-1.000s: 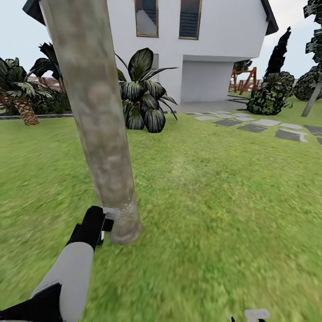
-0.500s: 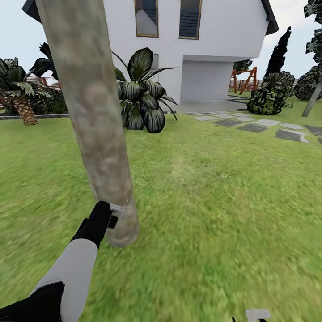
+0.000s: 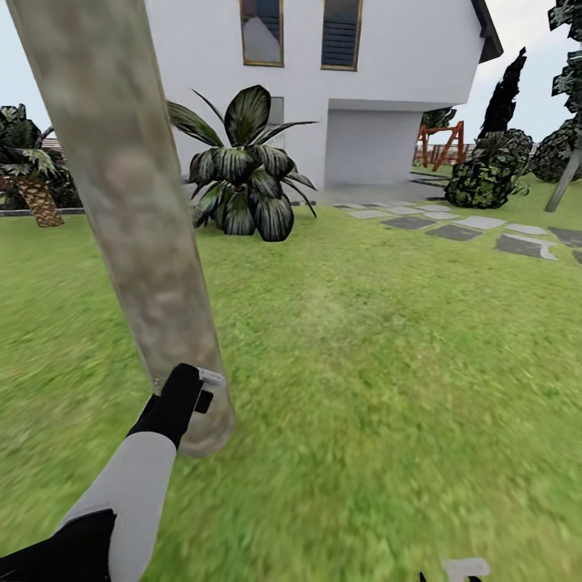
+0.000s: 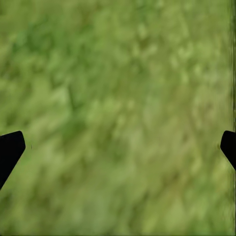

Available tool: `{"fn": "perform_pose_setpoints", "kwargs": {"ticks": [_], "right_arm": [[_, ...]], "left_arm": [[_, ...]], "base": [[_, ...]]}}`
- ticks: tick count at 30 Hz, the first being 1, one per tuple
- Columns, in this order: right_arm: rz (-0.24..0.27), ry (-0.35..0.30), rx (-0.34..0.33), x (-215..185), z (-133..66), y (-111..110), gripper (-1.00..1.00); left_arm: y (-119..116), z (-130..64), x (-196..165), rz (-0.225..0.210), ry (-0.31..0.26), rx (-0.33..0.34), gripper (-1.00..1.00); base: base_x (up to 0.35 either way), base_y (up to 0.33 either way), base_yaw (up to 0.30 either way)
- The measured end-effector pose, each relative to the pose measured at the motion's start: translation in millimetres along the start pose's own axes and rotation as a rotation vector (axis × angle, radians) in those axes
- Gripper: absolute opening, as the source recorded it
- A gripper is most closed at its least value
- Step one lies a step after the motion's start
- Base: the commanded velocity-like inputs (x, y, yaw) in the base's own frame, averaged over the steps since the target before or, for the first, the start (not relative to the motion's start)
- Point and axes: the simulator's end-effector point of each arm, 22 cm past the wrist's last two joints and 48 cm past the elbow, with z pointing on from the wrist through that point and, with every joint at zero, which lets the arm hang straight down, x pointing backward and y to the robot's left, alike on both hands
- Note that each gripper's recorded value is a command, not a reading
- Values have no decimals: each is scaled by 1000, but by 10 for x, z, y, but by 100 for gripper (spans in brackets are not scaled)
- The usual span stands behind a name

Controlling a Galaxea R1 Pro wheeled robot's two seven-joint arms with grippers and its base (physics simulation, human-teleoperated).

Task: In the garden, pick up the pesticide atomizer on the floor and spray pesticide onto both trees until each tree trunk is fully covered.

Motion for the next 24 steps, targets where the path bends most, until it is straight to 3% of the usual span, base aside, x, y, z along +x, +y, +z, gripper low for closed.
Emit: {"fn": "perform_pose_setpoints", "kwargs": {"ticks": [11,19,24], "right_arm": [[0,0,0,-1,-1,3,100],[1,1,-2,3,-3,16,100],[1,0,-2,1,-3,14,100]], "left_arm": [[5,7,13,-7,2,4,-100],[13,5,12,-8,2,3,-100],[3,0,3,-8,0,4,-100]], "base": [[19,-277,1],[151,-258,223],[220,-210,47]]}}
